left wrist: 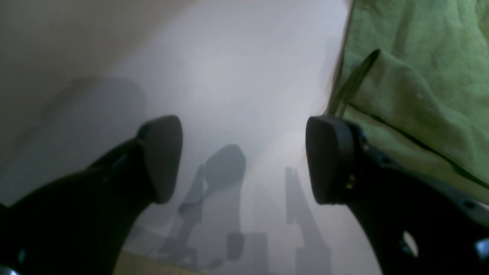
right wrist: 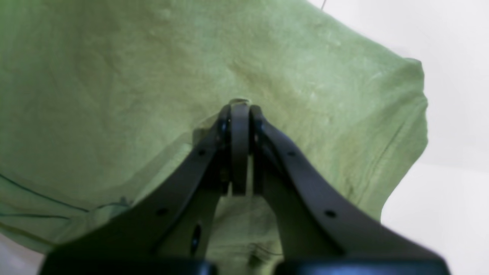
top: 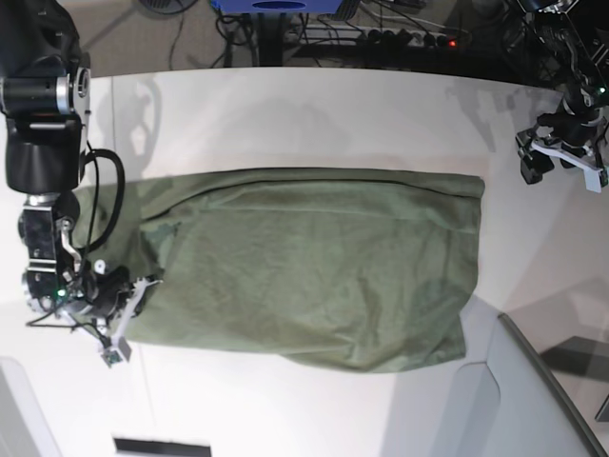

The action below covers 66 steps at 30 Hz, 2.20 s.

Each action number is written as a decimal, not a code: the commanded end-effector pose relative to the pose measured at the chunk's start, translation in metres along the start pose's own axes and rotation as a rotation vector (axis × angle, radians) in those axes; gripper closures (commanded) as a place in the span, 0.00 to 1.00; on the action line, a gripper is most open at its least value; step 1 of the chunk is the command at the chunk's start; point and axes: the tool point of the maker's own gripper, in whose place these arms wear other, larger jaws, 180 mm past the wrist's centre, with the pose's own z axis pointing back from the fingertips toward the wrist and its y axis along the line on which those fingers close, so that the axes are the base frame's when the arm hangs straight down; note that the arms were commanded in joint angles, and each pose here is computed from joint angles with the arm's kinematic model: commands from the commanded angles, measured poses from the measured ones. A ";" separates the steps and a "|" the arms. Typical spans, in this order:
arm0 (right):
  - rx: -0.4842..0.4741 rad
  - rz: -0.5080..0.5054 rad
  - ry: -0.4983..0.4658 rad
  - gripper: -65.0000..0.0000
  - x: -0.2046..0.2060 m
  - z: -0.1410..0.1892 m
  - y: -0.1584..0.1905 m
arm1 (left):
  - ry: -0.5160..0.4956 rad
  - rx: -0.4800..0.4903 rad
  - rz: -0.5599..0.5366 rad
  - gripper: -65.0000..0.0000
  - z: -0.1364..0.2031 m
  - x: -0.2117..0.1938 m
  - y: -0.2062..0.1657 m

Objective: Layout the t-shirt on the table in an organized manner, then fold the t-shirt properly

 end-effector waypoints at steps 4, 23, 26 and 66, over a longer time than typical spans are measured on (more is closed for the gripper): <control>-0.003 0.039 -0.151 1.00 0.044 0.006 -0.001 | -0.048 -0.007 -0.012 0.25 0.002 0.016 0.000; -0.089 -0.038 -0.234 0.69 0.044 0.035 -0.036 | 0.025 -0.111 -0.093 0.25 -0.001 -0.028 -0.039; -0.148 -0.073 -0.253 0.52 0.035 0.057 -0.053 | 0.001 -0.157 -0.082 0.25 -0.001 -0.040 -0.057; -0.197 -0.542 -0.171 0.60 -0.182 0.111 -0.041 | -0.045 -0.195 0.433 0.18 -0.039 -0.054 -0.054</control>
